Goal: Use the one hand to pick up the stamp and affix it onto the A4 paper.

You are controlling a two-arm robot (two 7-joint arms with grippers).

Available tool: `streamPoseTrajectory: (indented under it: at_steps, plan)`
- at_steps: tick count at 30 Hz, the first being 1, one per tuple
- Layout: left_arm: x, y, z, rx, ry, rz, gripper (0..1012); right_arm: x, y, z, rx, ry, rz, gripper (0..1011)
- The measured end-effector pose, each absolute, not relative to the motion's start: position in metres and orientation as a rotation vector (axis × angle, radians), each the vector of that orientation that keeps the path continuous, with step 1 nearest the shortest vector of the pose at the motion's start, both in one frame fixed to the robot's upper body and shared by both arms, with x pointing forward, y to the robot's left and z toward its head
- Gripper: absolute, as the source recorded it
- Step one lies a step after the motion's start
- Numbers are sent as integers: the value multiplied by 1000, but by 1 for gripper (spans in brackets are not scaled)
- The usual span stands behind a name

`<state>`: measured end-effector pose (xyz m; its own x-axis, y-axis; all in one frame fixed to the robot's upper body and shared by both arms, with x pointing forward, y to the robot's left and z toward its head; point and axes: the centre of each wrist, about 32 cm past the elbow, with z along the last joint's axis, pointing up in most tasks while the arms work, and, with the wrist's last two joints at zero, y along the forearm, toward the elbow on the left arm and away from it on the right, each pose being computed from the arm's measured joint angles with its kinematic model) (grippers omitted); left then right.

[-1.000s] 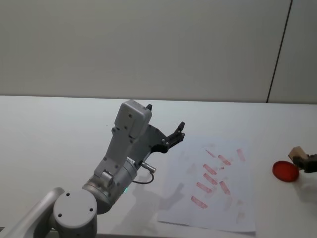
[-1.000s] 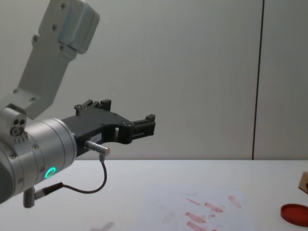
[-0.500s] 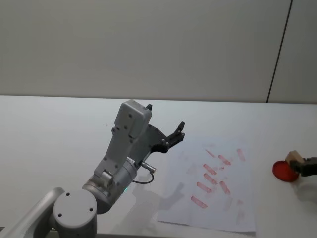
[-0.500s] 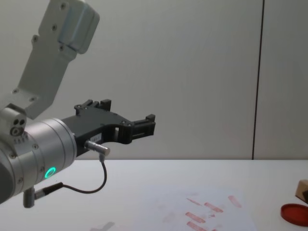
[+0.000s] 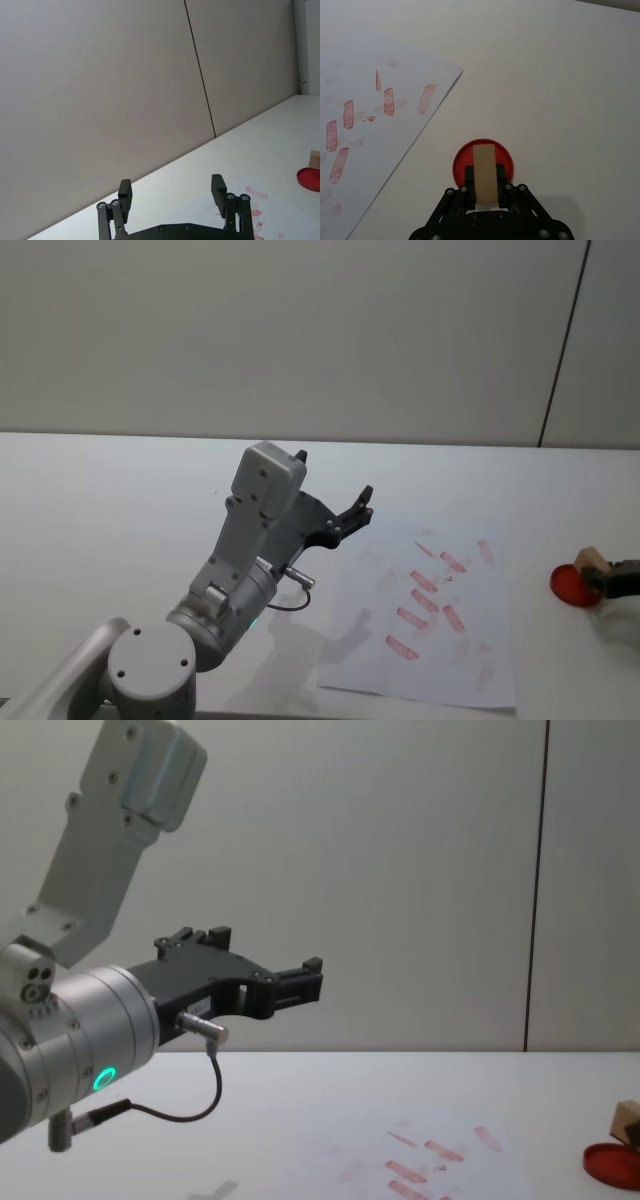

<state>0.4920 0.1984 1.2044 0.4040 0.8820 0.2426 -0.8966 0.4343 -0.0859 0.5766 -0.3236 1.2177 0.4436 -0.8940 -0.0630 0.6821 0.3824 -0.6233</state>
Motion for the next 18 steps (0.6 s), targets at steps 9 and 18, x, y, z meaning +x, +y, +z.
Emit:
streamPoseTrajectory:
  at_steps: [9, 18]
  plan:
    - [492, 198, 1204, 61, -268, 1124, 1002, 579, -323, 1217, -568, 424, -1043, 217]
    - [492, 198, 1204, 61, -268, 1124, 1002, 580, -323, 1216, -569, 424, -1042, 218]
